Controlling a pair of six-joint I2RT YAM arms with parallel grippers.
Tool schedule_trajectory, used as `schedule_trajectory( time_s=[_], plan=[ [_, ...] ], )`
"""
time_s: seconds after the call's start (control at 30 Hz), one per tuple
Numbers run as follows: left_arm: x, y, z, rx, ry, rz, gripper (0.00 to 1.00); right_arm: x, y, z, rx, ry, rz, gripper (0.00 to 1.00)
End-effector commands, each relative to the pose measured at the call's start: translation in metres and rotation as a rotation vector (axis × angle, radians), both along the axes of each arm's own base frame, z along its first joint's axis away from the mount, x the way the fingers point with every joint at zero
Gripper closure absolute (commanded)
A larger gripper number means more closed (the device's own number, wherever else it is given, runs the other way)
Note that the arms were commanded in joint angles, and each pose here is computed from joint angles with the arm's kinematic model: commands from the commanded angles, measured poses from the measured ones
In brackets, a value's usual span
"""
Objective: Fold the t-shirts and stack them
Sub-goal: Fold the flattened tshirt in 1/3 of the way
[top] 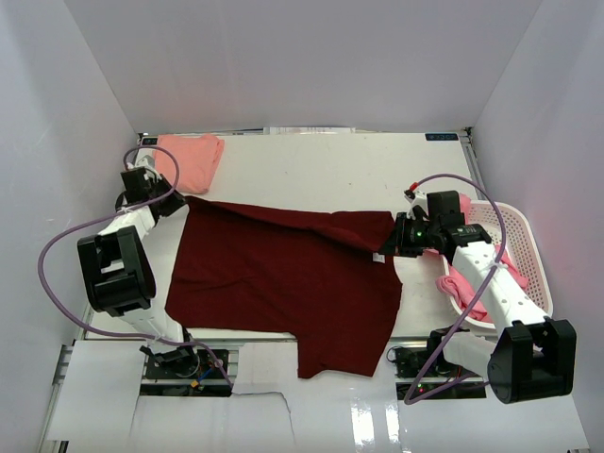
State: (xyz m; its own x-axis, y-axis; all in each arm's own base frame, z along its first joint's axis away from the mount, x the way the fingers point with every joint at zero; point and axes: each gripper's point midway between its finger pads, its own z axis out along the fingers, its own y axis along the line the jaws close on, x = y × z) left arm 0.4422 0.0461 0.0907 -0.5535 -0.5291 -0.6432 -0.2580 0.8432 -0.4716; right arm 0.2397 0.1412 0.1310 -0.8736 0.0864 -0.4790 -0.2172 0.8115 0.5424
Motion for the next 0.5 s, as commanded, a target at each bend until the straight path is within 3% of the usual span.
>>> schedule_trajectory(
  time_s=[0.0, 0.17, 0.47],
  plan=[
    [0.008, -0.019, 0.022, -0.088, -0.077, -0.133, 1.0, 0.002, 0.006, 0.005, 0.025, -0.02, 0.036, 0.92],
    [0.005, -0.036, 0.019, -0.29, -0.086, -0.295, 1.0, 0.002, 0.009, 0.006, 0.037, -0.02, 0.053, 0.92],
    [-0.003, -0.037, -0.003, -0.274, -0.071, -0.345, 1.0, 0.004, 0.013, 0.009, 0.059, -0.025, 0.077, 0.92]
  ],
)
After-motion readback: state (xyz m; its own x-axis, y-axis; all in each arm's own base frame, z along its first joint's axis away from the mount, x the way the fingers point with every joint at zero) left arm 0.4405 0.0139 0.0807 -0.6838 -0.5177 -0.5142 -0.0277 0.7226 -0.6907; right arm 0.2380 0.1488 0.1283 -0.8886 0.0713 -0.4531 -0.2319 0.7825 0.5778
